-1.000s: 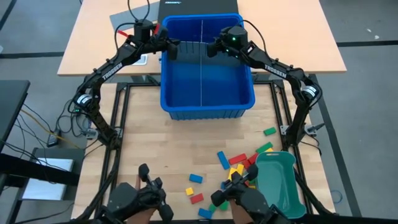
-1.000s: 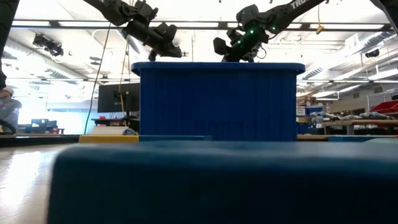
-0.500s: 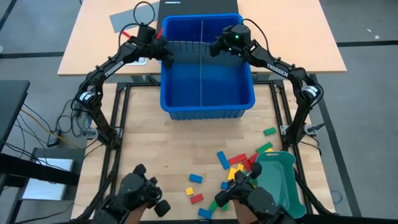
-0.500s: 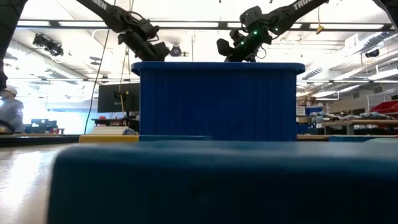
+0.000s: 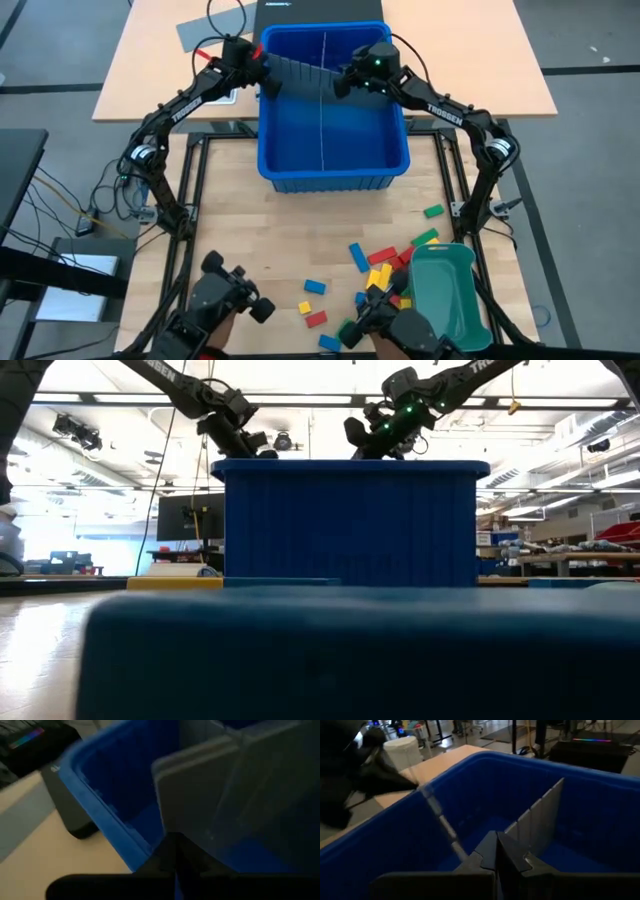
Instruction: Sort Items/Unsort Items
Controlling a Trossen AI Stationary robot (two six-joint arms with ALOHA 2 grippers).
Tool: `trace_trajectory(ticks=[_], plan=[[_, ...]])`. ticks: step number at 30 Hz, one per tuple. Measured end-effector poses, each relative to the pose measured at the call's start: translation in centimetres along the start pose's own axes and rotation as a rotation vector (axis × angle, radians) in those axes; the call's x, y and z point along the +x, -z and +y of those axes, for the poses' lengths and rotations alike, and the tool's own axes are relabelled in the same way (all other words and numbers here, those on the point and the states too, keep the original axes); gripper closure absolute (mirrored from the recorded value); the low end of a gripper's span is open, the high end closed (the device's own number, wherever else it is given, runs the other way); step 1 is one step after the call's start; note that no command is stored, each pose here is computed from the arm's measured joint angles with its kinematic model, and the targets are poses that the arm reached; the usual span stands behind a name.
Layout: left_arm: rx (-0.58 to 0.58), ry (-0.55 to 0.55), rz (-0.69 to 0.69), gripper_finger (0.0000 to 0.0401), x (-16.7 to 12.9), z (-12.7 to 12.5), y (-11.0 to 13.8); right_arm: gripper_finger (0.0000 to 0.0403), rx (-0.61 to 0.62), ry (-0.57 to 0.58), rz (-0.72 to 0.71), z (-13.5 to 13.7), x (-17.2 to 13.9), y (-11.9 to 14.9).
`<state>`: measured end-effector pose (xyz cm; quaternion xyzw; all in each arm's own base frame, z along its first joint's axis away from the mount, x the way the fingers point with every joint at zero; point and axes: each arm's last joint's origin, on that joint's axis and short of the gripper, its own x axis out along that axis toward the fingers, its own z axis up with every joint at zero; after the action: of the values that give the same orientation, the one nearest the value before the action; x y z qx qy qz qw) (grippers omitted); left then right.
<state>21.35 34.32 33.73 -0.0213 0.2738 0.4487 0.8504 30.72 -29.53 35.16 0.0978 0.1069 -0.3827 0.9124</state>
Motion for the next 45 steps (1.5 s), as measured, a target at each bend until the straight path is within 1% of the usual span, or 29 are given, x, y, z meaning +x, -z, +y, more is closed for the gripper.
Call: trace_trajectory(ticks=[6, 10, 12, 16, 19, 22, 25, 30, 35, 37, 42, 45], plan=[[-0.005, -0.016, 0.012, 0.0394, 1.1, 0.1, 0.5, 0.0402, -0.009, -0.023, 0.016, 0.5, -0.1, 0.2], [-0.035, -0.014, 0.013, 0.0394, 1.0, 0.1, 0.4, 0.0402, -0.009, -0.026, 0.016, 0.5, -0.1, 0.1], [-0.059, 0.006, 0.013, 0.0394, 0.4, 0.2, 0.0, 0.0402, -0.008, -0.026, 0.017, 0.5, -0.1, 0.2], [-0.061, 0.090, -0.056, 0.0394, -1.9, 0.5, -2.4, 0.0402, -0.018, -0.024, 0.020, 0.5, -0.1, 0.2], [-0.058, 0.132, -0.083, 0.0394, -3.7, 0.7, -4.4, 0.0402, -0.024, -0.022, 0.020, 0.3, -0.1, 0.1], [-0.067, 0.125, -0.130, 0.0394, -5.2, 1.2, -6.1, 0.0402, -0.024, -0.022, 0.019, 0.2, -0.1, 0.1], [-0.126, 0.097, -0.199, 0.0394, -6.1, 2.2, -7.2, 0.0402, -0.031, -0.022, 0.019, 0.2, -0.1, 0.1], [-0.190, 0.083, -0.202, 0.0394, -5.8, 3.2, -7.0, 0.0402, -0.032, -0.023, 0.015, 0.2, -0.1, 0.1], [-0.193, 0.139, -0.172, 0.0394, -4.1, 3.1, -6.4, 0.0402, -0.032, -0.043, 0.014, 0.2, -0.1, 0.1], [-0.189, 0.159, -0.184, 0.0394, -3.4, 2.8, -6.4, 0.0400, -0.037, -0.053, 0.013, 0.3, -0.1, 0.0], [-0.168, 0.290, -0.214, 0.0393, -2.6, 2.6, -6.3, 0.0388, -0.055, -0.098, 0.014, 0.4, -0.1, 0.0], [-0.139, 0.340, -0.224, 0.0385, -3.1, 2.9, -6.6, 0.0381, -0.055, -0.115, 0.023, 0.5, -0.1, 0.1]])
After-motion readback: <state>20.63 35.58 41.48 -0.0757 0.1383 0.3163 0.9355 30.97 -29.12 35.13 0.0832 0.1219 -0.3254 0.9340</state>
